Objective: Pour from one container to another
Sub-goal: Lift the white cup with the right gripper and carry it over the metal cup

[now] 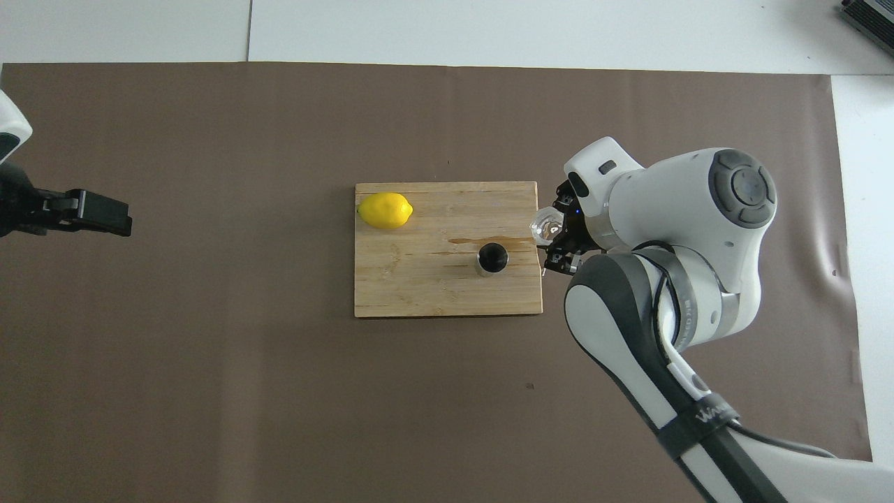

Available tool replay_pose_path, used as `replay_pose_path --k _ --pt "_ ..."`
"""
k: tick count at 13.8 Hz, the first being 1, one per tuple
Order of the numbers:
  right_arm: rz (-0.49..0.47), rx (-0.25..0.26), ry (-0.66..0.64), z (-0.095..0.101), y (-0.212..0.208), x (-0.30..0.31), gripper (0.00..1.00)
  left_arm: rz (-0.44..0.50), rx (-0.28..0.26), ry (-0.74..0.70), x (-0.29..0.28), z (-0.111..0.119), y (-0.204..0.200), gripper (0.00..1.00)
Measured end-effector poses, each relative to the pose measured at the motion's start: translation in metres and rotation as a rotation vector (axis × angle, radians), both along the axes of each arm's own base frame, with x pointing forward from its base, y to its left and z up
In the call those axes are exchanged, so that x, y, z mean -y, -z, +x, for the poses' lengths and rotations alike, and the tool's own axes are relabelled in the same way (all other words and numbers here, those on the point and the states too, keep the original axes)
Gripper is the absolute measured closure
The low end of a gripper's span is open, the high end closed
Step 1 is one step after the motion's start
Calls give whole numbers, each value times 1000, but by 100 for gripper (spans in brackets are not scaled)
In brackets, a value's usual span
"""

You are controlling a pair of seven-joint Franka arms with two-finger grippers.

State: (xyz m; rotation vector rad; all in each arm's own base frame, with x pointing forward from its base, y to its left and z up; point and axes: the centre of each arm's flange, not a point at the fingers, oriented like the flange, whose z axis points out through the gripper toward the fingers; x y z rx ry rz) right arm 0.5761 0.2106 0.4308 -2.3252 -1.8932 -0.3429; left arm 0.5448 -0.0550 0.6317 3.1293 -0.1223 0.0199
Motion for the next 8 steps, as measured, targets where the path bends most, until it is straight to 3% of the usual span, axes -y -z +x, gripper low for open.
replay_pose_path --k 4,8 --pt "-102 3 32 -7 -19 -46 49 -2 -2 2 1 0 1 0" --pt "-217 33 -37 -13 -18 -67 49 -2 -4 2 1 0 1 0"
